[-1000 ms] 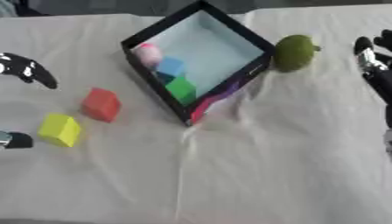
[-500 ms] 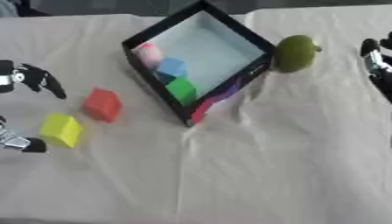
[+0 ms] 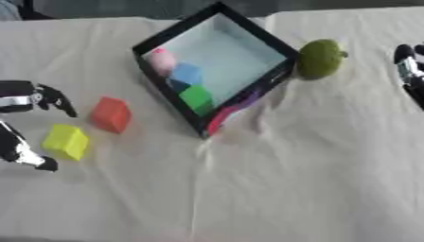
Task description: Pick up objects on the table and place them in the box.
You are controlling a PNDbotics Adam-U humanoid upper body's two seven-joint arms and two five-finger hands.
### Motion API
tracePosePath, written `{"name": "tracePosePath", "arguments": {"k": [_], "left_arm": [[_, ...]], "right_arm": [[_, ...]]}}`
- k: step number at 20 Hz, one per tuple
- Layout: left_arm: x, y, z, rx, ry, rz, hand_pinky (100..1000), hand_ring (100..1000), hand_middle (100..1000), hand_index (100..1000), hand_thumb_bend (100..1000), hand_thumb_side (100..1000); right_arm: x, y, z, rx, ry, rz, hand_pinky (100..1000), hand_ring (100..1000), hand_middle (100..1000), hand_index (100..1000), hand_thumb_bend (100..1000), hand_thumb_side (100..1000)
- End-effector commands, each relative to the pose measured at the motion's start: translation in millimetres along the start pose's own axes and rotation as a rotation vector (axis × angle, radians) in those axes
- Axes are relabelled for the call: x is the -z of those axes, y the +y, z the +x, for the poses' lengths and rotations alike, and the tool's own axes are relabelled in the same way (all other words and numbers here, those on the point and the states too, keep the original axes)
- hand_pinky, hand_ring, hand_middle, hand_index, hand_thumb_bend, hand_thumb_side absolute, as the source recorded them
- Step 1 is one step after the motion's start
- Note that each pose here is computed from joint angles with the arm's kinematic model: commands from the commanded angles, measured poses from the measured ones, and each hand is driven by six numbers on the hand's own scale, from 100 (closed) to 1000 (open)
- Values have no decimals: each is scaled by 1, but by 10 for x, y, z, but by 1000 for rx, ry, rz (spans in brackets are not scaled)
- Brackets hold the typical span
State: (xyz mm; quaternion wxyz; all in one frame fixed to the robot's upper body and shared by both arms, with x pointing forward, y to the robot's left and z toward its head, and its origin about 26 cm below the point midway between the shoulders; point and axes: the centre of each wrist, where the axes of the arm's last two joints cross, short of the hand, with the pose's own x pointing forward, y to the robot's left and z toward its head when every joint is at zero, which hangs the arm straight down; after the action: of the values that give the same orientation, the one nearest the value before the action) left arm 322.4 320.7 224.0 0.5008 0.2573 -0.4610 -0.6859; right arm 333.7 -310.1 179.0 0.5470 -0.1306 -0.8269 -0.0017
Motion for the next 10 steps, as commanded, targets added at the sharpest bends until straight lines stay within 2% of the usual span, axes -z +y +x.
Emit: {"name": "tracePosePath", "arguments": {"k": [1,10], "left_arm": [[-6,56,-50,31,27,13,845,872,798,835,665,306],[60,15,-156,68,82,14,851,876,807,840,698,253]], "right_arm": [[34,-25,82,-10,-29,4,890,823,848,896,301,422],[30,-13,71,-11,-25,10,890,822,848,896,296,424]]}}
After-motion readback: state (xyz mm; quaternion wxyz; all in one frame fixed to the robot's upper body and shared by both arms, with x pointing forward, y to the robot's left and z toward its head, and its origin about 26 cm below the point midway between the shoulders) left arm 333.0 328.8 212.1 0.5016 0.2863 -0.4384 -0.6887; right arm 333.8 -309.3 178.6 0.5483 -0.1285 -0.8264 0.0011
